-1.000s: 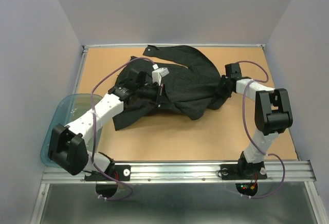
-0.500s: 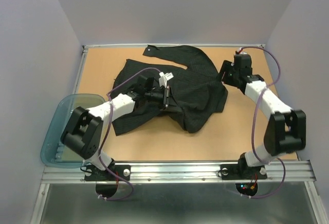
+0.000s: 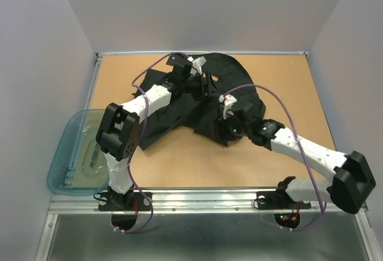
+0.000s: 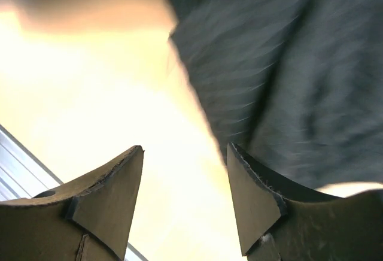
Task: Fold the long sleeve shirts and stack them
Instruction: Flatten the shirt out
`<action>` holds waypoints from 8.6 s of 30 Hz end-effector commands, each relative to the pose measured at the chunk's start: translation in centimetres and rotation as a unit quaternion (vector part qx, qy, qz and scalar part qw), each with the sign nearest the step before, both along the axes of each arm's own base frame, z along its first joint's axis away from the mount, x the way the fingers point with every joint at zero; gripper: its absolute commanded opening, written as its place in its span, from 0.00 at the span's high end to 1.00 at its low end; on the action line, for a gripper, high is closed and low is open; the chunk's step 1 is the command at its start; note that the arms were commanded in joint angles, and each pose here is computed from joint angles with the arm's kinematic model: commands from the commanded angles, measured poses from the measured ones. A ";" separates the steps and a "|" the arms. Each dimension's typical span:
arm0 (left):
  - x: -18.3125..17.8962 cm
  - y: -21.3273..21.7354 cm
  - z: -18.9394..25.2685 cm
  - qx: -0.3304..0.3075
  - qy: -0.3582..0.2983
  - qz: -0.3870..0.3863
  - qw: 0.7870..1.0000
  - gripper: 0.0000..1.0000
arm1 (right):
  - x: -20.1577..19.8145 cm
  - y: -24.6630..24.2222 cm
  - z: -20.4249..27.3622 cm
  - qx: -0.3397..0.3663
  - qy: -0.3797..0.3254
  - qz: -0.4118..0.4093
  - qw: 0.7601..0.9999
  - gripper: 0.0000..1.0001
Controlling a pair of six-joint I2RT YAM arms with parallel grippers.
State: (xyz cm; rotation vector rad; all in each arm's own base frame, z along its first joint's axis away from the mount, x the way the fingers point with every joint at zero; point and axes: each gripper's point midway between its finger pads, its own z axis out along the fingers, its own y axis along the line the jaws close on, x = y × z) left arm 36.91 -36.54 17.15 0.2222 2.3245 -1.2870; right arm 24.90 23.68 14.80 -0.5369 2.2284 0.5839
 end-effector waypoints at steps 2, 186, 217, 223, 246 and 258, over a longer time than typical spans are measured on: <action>2.6 3.4 1.6 0.070 -0.060 0.058 0.994 0.29 | 0.5 1.7 -3.1 -0.095 -0.019 0.025 0.995 0.37; -8.5 29.1 -9.5 0.282 0.112 0.298 0.905 0.76 | 10.2 -32.4 -8.3 0.063 0.133 -0.628 0.764 0.38; -13.8 27.7 -14.0 0.180 0.188 0.378 0.889 0.31 | 0.1 -24.9 -13.1 0.097 0.265 -0.526 0.802 0.35; -13.6 27.8 -14.3 0.183 0.189 0.377 0.888 0.32 | -0.6 -24.8 -13.3 0.088 0.279 -0.525 0.799 0.70; -14.4 28.1 -15.1 0.198 0.215 0.383 0.876 0.32 | 0.0 -26.4 -5.6 0.070 0.221 -0.543 0.807 0.99; -14.6 30.6 -16.2 0.250 0.224 0.435 0.836 0.40 | 0.8 -25.8 -4.3 0.090 0.214 -0.528 0.817 0.99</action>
